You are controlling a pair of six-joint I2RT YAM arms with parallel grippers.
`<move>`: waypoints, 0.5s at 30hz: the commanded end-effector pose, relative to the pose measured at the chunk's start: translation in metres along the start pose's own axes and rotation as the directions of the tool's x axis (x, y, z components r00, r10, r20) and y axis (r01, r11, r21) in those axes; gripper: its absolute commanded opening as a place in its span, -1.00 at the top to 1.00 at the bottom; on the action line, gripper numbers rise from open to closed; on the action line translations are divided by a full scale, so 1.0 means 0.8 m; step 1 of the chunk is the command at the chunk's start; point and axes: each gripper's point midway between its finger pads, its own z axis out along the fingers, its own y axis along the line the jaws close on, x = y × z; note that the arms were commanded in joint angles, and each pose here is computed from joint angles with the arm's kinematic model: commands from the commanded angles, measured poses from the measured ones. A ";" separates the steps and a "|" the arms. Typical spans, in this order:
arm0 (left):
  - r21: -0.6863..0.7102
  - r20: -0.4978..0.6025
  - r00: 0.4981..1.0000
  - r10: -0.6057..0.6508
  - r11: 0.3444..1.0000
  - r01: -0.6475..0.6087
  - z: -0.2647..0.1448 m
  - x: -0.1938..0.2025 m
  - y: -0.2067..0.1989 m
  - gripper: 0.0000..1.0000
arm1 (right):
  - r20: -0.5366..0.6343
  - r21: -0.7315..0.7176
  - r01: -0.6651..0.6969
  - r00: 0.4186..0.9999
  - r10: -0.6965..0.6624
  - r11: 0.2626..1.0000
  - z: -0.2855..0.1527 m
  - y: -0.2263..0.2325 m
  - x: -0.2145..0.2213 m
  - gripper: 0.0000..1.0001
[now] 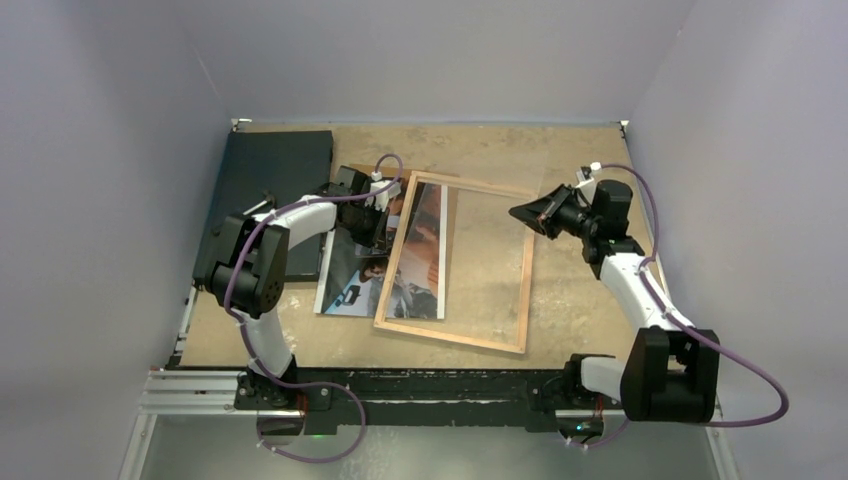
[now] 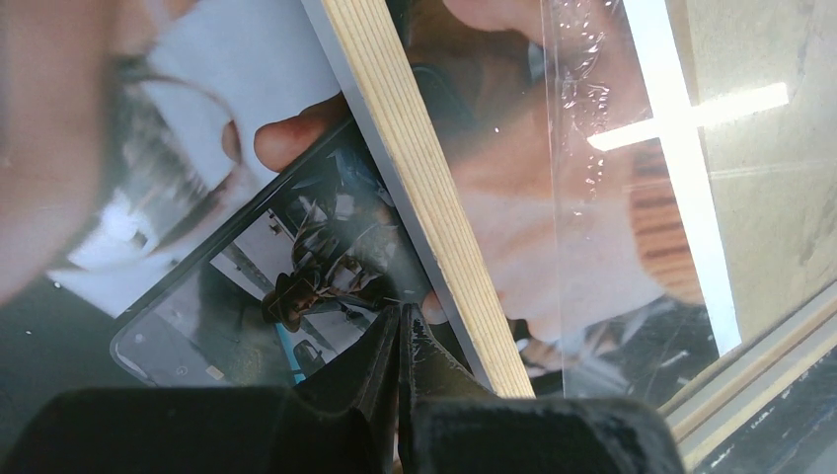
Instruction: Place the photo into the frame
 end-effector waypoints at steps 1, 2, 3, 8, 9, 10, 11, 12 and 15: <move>0.020 0.036 0.999 0.017 1.000 -0.018 -0.010 -0.012 -0.007 1.00 | -0.019 -0.063 0.049 0.999 -0.051 0.997 -0.004 0.010 0.002 1.00; 0.021 0.035 0.999 0.015 1.000 -0.016 -0.009 -0.011 -0.007 1.00 | -0.023 -0.063 0.047 0.999 -0.048 0.997 -0.003 0.008 0.003 1.00; 0.021 0.036 0.999 0.015 1.000 -0.016 -0.009 -0.012 -0.007 1.00 | -0.025 -0.063 0.044 0.999 -0.045 0.997 -0.002 0.006 0.004 1.00; 0.022 0.036 0.999 0.014 1.000 -0.015 -0.009 -0.012 -0.007 1.00 | -0.040 -0.067 0.031 0.999 -0.034 0.997 0.001 0.000 0.008 1.00; 0.021 0.038 0.999 0.014 1.000 -0.014 -0.009 -0.012 -0.006 1.00 | -0.043 -0.070 0.030 0.999 -0.033 0.997 0.000 0.000 0.009 1.00; 0.023 0.036 0.999 0.013 1.000 -0.014 -0.008 -0.011 -0.007 1.00 | -0.048 -0.075 0.028 0.998 -0.032 0.997 0.000 0.001 0.010 1.00; 0.023 0.035 0.999 0.012 1.000 -0.013 -0.007 -0.011 -0.007 1.00 | -0.055 -0.076 0.022 0.998 -0.026 0.997 -0.001 0.000 0.012 1.00; 0.023 0.035 0.999 0.011 1.000 -0.011 -0.007 -0.011 -0.007 1.00 | -0.059 -0.080 0.020 0.998 -0.025 0.997 -0.002 0.001 0.012 1.00; 0.025 0.034 0.999 0.007 1.000 -0.008 -0.006 -0.011 -0.006 1.00 | -0.061 -0.088 0.021 0.998 -0.026 0.996 -0.005 0.003 0.011 1.00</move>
